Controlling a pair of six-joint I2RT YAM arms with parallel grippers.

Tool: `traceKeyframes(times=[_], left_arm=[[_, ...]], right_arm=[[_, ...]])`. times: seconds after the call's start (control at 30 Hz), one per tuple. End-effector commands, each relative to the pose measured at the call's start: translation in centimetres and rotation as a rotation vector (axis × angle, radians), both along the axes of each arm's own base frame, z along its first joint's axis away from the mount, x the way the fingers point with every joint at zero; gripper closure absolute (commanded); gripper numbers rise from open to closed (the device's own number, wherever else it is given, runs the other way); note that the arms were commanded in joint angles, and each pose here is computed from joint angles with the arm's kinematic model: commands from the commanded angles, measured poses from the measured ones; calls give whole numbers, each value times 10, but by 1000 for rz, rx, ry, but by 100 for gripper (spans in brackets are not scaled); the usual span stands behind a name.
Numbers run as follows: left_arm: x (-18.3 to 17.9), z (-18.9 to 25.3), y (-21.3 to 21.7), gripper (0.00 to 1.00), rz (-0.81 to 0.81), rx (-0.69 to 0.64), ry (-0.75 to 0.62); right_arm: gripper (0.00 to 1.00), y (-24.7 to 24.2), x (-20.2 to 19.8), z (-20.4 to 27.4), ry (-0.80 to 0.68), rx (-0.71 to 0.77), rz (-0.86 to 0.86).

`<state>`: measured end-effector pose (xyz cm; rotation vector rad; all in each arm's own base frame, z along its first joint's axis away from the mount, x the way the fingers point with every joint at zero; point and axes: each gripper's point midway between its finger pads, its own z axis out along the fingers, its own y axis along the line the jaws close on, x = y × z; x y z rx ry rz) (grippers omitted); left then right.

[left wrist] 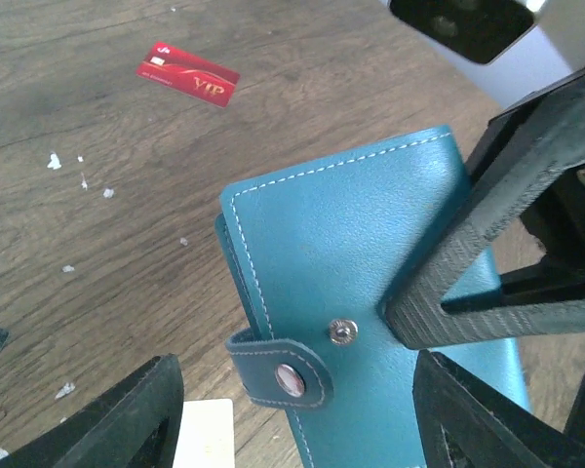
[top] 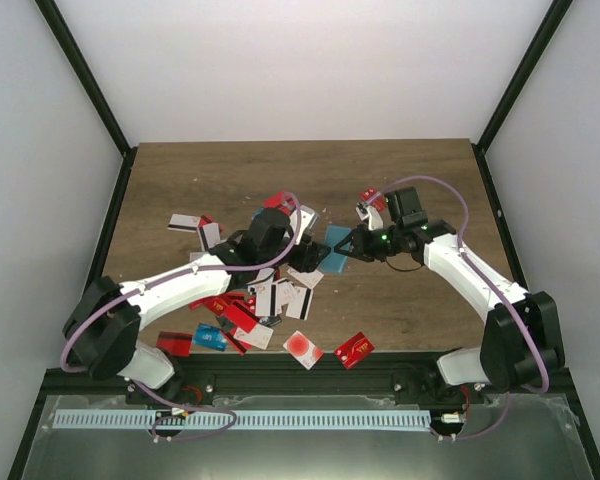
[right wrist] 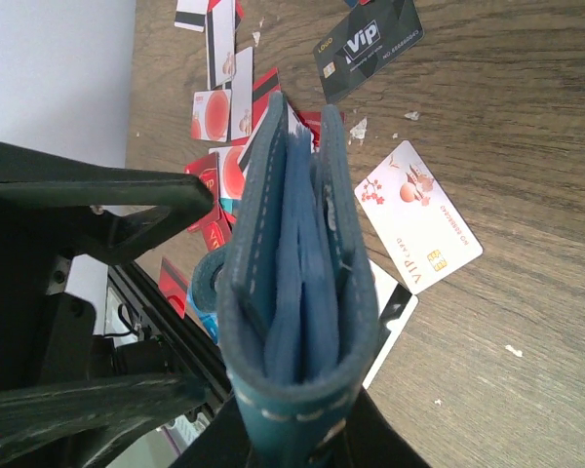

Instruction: Put the credit cards into the card holder

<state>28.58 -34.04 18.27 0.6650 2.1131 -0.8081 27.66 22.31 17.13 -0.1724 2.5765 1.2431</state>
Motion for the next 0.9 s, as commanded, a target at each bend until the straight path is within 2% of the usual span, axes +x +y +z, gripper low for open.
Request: traceKeyframes(times=[0.0, 0.1, 0.23, 0.3, 0.43, 0.67, 0.8, 0.87], left_arm=[[9, -1, -8, 35, 13, 16, -1], [12, -7, -10, 39, 26, 28, 2], [19, -11, -8, 55, 61, 41, -9], [22, -11, -6, 66, 81, 48, -17], [27, -12, -3, 95, 106, 52, -35], [17, -36, -14, 96, 62, 2, 37], [11, -52, -21, 96, 35, -26, 96], [8, -58, -24, 96, 18, -37, 120]], right_arm=[[99, 0, 1, 7, -15, 5, -4], [99, 0, 0, 6, -13, 7, -2], [99, 0, -1, 3, -9, 3, 3], [99, 0, 0, 1, -6, 1, 5], [99, -2, 1, -5, -3, -16, -2], [99, -13, 1, -53, 91, -105, -67], [83, -23, 0, -81, 144, -165, -110], [72, -28, 0, -93, 160, -196, -135]])
